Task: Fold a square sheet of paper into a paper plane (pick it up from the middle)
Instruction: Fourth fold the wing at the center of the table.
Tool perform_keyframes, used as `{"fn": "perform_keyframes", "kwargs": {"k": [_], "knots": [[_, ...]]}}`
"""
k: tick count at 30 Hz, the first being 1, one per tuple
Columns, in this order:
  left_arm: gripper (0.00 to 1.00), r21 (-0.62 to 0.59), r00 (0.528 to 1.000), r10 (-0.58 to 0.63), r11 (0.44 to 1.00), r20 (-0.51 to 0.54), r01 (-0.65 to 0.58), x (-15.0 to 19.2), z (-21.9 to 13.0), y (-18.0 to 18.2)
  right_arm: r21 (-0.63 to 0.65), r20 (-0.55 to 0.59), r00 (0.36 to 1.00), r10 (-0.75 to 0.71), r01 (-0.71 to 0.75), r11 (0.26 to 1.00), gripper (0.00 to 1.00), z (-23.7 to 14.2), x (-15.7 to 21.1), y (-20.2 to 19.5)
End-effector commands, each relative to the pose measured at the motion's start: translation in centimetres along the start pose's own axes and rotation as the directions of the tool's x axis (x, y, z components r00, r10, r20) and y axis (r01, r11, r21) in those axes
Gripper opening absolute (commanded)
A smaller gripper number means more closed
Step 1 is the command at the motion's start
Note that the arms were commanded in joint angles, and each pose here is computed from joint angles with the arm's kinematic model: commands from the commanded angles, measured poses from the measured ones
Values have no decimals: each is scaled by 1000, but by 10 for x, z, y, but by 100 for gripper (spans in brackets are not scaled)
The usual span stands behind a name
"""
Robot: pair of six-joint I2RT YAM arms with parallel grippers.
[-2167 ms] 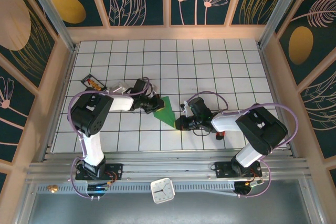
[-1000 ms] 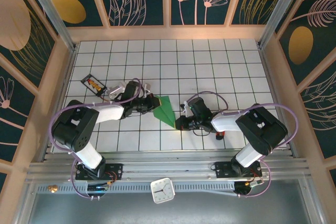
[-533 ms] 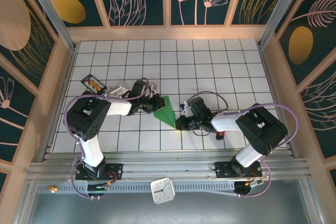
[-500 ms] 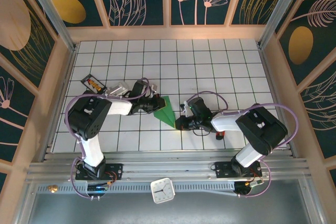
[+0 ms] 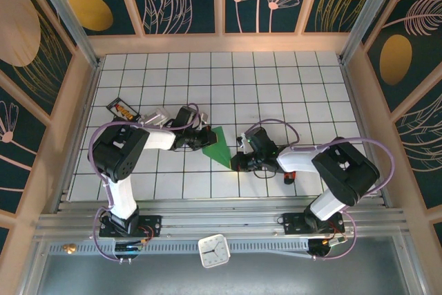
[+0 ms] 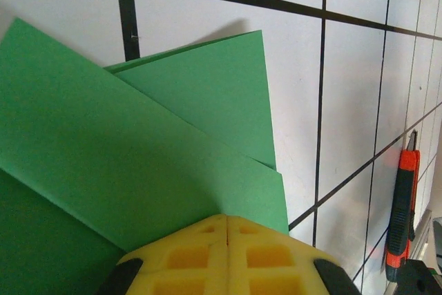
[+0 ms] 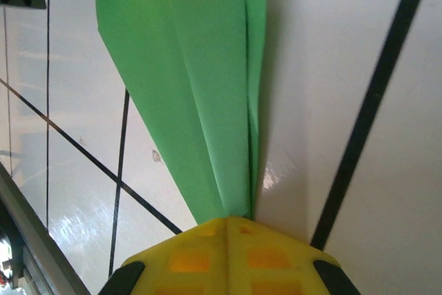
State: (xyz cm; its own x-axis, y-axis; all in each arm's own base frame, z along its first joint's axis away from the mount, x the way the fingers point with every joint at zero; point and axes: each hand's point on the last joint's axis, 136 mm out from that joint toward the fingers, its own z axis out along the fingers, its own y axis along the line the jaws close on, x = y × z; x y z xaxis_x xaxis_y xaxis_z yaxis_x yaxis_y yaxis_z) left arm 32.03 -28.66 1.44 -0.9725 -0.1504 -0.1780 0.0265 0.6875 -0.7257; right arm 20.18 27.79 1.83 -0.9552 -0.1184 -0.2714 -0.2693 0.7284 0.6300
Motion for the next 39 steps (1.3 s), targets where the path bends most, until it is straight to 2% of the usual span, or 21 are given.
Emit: {"fn": "perform_keyframes", "kwargs": {"k": [1,5,9,17,23,33,39], "knots": [[0,-127,1000,-7,992,-15,5,6,6,36,40,-11,1000,-16,16,999,2,-13,1,3],[0,-139,1000,-4,990,-22,1,8,8,41,-43,47,997,-56,58,997,6,-25,-22,33],[0,-138,1000,1,990,-31,-5,10,9,42,-82,75,995,-71,77,994,7,-23,-40,46],[0,-140,999,6,990,-33,-10,9,8,42,-105,26,996,-84,86,991,6,10,-56,47],[0,-145,999,9,989,-32,-13,9,8,42,-59,-47,997,-55,53,997,2,26,-34,19],[0,-171,999,15,985,-35,-21,10,8,48,-10,-121,993,16,-17,1000,0,11,24,-13],[0,-186,999,19,982,-35,-25,10,8,51,36,-160,987,8,-2,999,0,6,45,-18]]}}
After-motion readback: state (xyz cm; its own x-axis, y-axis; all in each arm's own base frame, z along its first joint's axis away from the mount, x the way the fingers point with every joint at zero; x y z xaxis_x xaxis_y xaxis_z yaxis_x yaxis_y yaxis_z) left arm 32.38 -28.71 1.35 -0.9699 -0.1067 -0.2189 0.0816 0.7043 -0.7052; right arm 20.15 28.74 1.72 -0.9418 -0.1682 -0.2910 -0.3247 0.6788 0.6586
